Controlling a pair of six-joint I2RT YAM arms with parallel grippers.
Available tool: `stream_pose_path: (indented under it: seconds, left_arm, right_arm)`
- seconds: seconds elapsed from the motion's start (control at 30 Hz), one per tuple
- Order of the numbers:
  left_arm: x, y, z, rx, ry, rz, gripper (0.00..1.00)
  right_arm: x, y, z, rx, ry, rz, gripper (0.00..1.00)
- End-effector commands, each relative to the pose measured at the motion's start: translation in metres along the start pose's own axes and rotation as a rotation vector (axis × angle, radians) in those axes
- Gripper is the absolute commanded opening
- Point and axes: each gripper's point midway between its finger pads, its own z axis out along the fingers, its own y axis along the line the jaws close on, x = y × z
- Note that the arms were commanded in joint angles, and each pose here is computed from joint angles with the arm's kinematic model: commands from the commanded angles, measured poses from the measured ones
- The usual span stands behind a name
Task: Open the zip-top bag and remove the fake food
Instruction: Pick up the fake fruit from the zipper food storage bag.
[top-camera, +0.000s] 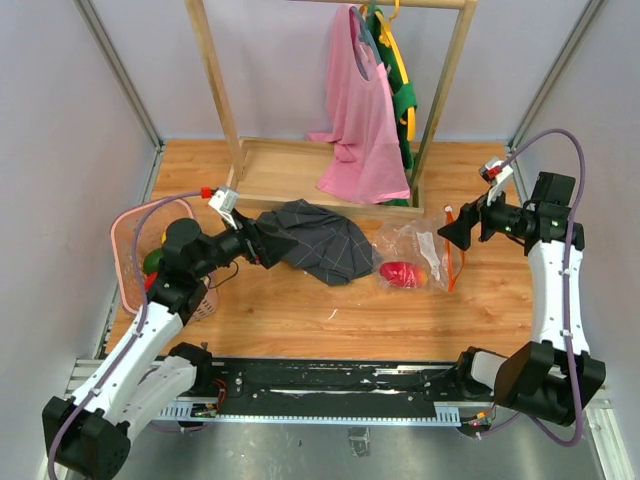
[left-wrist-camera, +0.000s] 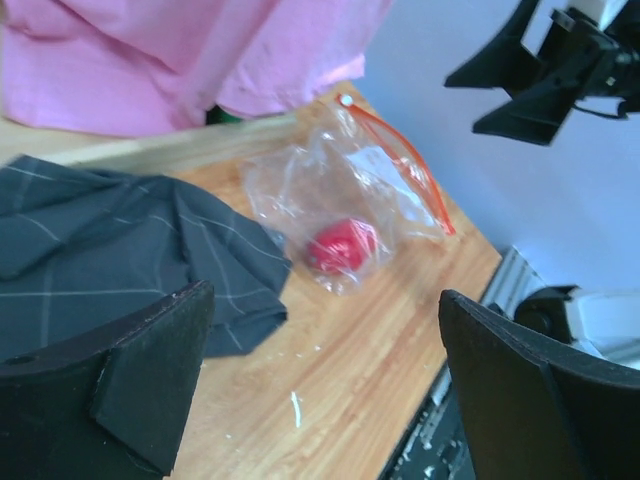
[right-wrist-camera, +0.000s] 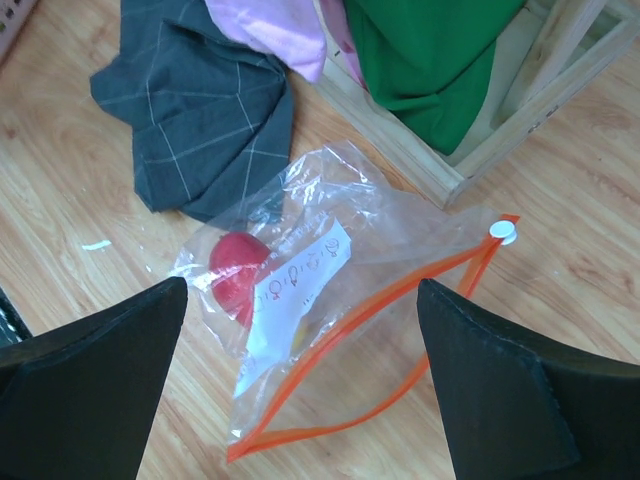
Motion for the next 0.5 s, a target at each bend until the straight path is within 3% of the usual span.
stream_pose_path:
  seconds: [0.0, 0.13, 0.3, 0.47]
  left_arm:
    - [-0.011, -0.036, 0.002, 0.121, -0.068, -0.031, 0.93]
    - [0.006, -0.048, 0.014, 0.135, -0.043, -0.092, 0.81]
    - [0.032, -0.066, 0.039, 0.147, 0.018, -0.136, 0.78]
    - [0.048, -0.073, 0.059, 0.124, 0.031, -0.168, 0.76]
  right_arm:
    - [0.013, -0.004, -0.005, 0.008, 0.045, -0.105, 0.98]
    - [0.028, -0.024, -0.014, 0.074, 0.131, -0.123, 0.99]
    - [0.045, -0.048, -0.024, 0.109, 0.162, -0.077, 1.0]
    - [0.064, -0.06, -0.028, 0.131, 0.223, -0.097, 0.94]
